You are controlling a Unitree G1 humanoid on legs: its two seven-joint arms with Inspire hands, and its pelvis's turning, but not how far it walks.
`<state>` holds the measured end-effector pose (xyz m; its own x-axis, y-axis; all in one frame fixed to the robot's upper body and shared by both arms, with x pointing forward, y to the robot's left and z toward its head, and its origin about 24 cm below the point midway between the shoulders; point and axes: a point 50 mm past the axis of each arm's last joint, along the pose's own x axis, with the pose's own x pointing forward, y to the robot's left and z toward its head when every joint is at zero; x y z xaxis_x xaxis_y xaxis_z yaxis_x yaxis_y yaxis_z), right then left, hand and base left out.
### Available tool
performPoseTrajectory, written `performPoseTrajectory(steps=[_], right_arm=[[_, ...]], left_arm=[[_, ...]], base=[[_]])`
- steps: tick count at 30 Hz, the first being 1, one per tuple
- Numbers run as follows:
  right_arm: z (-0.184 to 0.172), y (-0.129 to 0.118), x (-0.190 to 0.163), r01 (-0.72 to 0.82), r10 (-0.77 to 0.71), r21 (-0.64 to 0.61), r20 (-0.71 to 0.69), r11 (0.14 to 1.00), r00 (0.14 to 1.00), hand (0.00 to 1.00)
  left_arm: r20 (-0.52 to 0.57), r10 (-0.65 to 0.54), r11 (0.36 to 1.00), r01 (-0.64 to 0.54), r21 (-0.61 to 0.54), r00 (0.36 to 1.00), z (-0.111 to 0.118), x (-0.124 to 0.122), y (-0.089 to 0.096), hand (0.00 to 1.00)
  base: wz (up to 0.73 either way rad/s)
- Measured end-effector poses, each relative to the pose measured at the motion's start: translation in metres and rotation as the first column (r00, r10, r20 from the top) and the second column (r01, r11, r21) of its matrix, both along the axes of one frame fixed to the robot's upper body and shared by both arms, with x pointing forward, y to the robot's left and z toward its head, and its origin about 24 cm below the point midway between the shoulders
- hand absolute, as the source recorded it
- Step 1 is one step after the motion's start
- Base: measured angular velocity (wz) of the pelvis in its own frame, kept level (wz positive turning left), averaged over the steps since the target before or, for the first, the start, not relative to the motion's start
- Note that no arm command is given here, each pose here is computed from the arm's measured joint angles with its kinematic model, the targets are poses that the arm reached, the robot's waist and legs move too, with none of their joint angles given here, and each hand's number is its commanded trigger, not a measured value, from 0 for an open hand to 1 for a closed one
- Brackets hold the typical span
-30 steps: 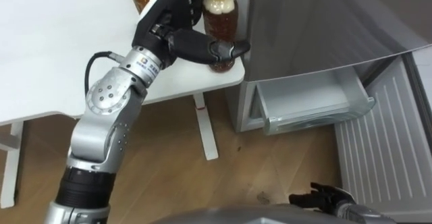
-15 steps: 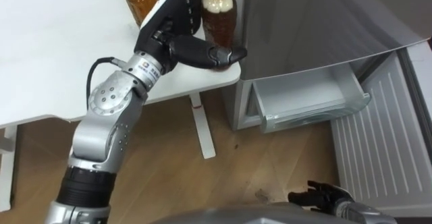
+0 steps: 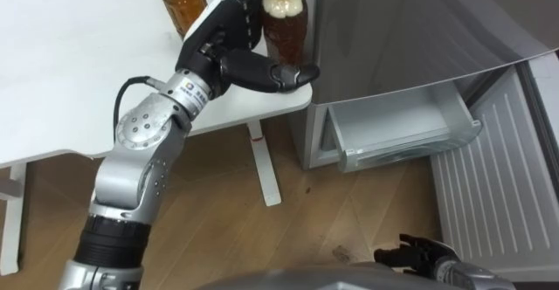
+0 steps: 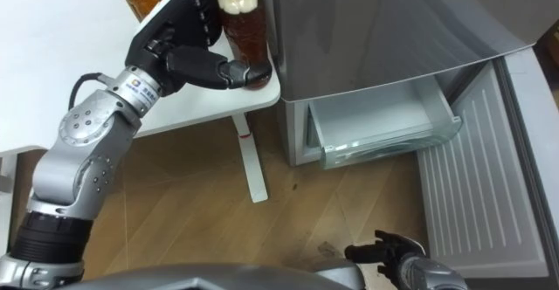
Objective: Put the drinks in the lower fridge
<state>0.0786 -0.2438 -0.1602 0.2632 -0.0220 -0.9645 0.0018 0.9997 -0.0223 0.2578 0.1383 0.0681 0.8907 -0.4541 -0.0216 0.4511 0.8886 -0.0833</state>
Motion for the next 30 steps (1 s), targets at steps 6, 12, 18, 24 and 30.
performPoseTrajectory(steps=[6,12,18,24,30], right_arm=[[0.0006,-0.0022,0.0003,0.001,-0.001,-0.014,0.005,1.0,1.0,0.0],[0.001,-0.0027,0.0013,0.001,-0.001,-0.017,0.01,1.0,1.0,0.0],[0.0008,-0.0019,0.0016,0.003,-0.002,-0.025,0.013,1.0,1.0,0.0],[0.0006,-0.0011,0.0021,0.005,-0.005,-0.031,0.019,0.999,1.0,0.0],[0.0003,-0.0009,0.0013,0.006,-0.006,-0.029,0.014,1.0,1.0,0.0]], left_arm=[[-0.004,0.005,1.0,-0.005,0.001,1.0,-0.0004,0.004,0.0,1.0],[-0.032,0.0,1.0,0.0,-0.002,0.999,-0.0053,0.0068,-0.0028,1.0],[-0.058,-0.007,1.0,0.008,0.02,0.998,-0.0089,0.0061,-0.0041,1.0],[-0.057,-0.011,1.0,0.012,0.021,0.998,-0.0088,0.006,-0.0042,1.0],[-0.06,-0.011,1.0,0.012,0.022,0.998,-0.0094,0.0059,-0.0046,1.0]], base=[[0.0],[-0.01],[0.0],[0.0],[0.0]])
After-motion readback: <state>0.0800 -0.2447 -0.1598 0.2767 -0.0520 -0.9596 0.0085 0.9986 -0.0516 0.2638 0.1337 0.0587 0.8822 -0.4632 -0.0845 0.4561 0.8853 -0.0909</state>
